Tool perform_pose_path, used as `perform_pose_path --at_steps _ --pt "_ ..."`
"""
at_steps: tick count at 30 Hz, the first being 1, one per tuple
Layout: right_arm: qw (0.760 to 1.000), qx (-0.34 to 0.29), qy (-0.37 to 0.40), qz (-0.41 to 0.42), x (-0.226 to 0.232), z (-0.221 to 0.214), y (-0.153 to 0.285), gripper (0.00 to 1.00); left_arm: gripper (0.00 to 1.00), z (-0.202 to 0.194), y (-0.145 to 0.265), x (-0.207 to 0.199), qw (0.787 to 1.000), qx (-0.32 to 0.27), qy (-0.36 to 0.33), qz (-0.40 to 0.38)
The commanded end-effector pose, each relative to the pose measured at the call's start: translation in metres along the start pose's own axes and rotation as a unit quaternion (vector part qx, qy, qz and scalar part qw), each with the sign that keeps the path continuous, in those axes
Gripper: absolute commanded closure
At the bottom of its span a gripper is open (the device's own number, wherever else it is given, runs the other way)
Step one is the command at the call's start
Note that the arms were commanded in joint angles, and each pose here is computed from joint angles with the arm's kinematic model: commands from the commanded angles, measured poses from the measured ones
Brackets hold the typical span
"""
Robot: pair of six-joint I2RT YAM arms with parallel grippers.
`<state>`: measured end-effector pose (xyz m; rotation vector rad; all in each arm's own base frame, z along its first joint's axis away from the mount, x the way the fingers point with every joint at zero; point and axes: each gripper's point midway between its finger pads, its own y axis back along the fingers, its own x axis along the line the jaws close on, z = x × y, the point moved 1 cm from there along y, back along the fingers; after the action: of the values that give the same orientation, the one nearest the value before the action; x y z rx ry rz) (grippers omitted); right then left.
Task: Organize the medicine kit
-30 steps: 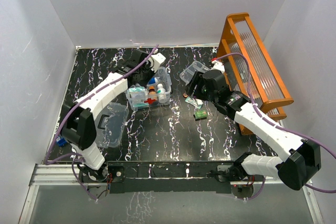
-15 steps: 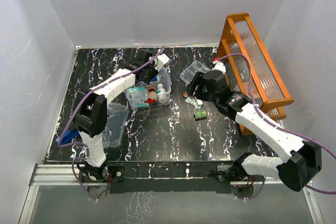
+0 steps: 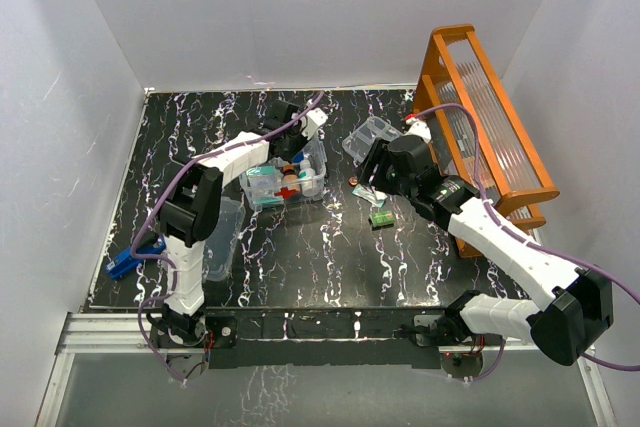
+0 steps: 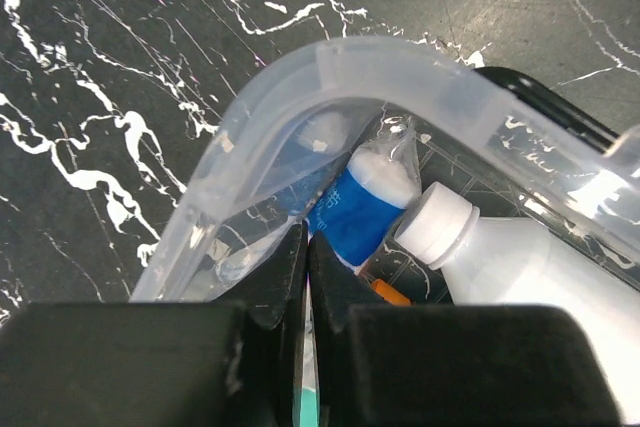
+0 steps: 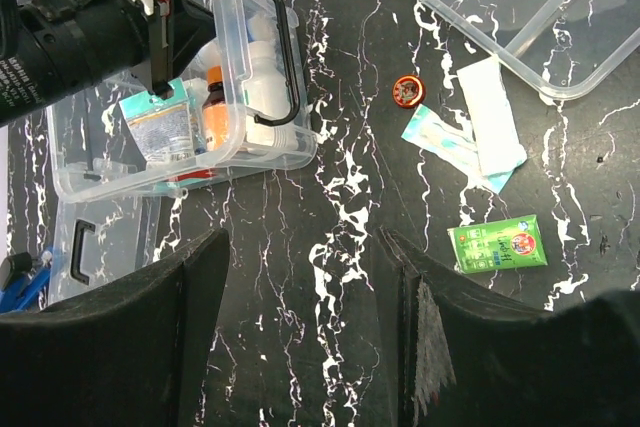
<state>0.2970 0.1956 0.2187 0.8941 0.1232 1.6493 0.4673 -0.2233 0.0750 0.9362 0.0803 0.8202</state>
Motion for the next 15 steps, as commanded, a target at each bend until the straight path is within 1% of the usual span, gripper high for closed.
perform_pose_path --at_steps 1,5,7,13,15 --pt "1.0 -0.025 -0.007 0.008 0.003 0.012 0.008 0.43 1.0 0.014 -0.001 0.002 1.0 -0.023 -0.004 0.002" --pt "1.0 -0.025 -0.007 0.008 0.002 0.013 0.009 0.43 1.0 0.007 -0.006 0.001 1.0 -0.009 0.005 0.002" --pt "1.0 -0.027 -0.007 0.008 0.003 0.013 0.01 0.43 1.0 0.009 -0.003 0.0 1.0 -0.012 0.012 0.001" --pt "1.0 -0.027 -0.007 0.005 0.002 0.014 0.007 0.43 1.0 0.038 0.023 0.009 0.998 -0.04 0.049 0.007" --pt "1.0 -0.025 -0.007 0.002 0.001 0.012 0.005 0.43 0.95 0.047 0.035 0.012 0.996 -0.049 0.067 0.013"
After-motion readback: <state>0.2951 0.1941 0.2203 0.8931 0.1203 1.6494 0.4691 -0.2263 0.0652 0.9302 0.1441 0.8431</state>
